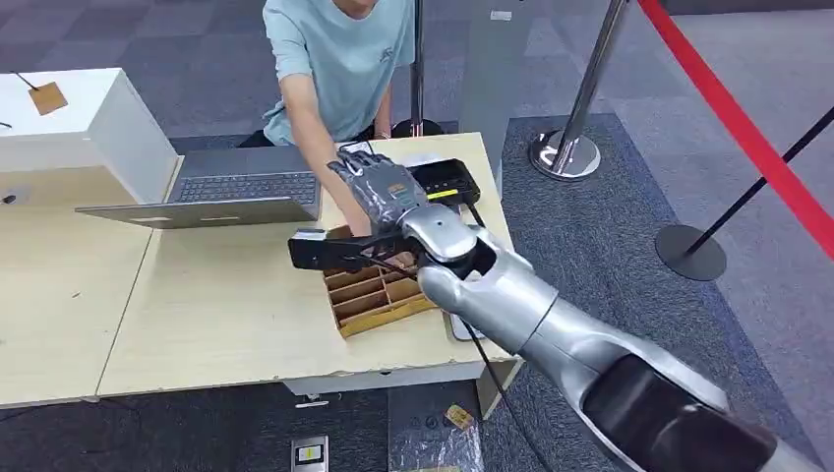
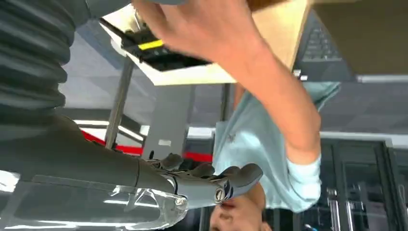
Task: Pass the card to the sensor for recognition and then transmit it.
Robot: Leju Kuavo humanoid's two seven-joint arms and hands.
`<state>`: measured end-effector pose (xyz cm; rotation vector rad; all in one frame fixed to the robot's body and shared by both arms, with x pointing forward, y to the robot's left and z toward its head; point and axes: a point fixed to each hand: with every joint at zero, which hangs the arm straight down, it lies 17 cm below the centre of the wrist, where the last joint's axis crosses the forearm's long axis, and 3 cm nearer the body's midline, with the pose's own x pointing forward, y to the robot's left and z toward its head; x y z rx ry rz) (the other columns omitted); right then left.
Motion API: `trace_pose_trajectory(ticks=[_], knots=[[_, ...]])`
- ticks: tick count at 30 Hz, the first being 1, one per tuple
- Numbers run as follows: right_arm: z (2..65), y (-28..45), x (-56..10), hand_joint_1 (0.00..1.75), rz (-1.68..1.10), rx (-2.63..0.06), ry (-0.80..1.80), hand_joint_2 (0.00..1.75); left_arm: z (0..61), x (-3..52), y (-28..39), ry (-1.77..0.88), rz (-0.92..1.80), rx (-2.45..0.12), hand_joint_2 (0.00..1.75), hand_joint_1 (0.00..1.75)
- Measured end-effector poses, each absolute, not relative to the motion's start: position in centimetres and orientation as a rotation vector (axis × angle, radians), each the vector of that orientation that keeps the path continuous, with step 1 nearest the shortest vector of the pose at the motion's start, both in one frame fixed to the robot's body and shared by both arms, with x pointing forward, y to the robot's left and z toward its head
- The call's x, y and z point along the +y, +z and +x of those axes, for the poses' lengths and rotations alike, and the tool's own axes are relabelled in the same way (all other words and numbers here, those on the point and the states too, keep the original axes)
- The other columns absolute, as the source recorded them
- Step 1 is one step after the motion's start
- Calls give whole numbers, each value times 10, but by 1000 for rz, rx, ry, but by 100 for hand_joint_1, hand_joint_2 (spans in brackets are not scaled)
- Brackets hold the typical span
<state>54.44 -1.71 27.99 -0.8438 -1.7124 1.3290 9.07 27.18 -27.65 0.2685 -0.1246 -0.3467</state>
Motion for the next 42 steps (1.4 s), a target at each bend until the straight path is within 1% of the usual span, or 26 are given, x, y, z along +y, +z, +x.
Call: trace_pose_trajectory(ticks=[9, 19, 31, 32, 34, 37, 39, 40, 42], knots=[[532, 253, -22, 0, -794, -1657, 1353, 175, 90, 274, -277, -328, 274, -118, 175, 0], [519, 194, -38, 0, -723, -1452, 1464, 175, 86, 274, -277, -317, 275, -99, 175, 0], [527, 175, -61, 0, -750, -1402, 1459, 175, 88, 275, -277, -321, 278, -109, 175, 0], [528, 174, -62, 14, -753, -1402, 1457, 175, 88, 275, -277, -322, 278, -109, 175, 0], [530, 173, -64, 24, -761, -1402, 1453, 175, 88, 275, -277, -323, 278, -109, 175, 0], [533, 175, -68, 28, -775, -1408, 1441, 175, 88, 275, -277, -324, 278, -106, 175, 0], [536, 177, -70, 63, -783, -1410, 1434, 175, 88, 275, -277, -324, 278, -106, 175, 0], [537, 177, -70, 72, -785, -1411, 1434, 175, 88, 275, -277, -324, 278, -106, 175, 0], [539, 179, -71, 129, -790, -1414, 1429, 175, 88, 275, -277, -324, 278, -106, 175, 0]])
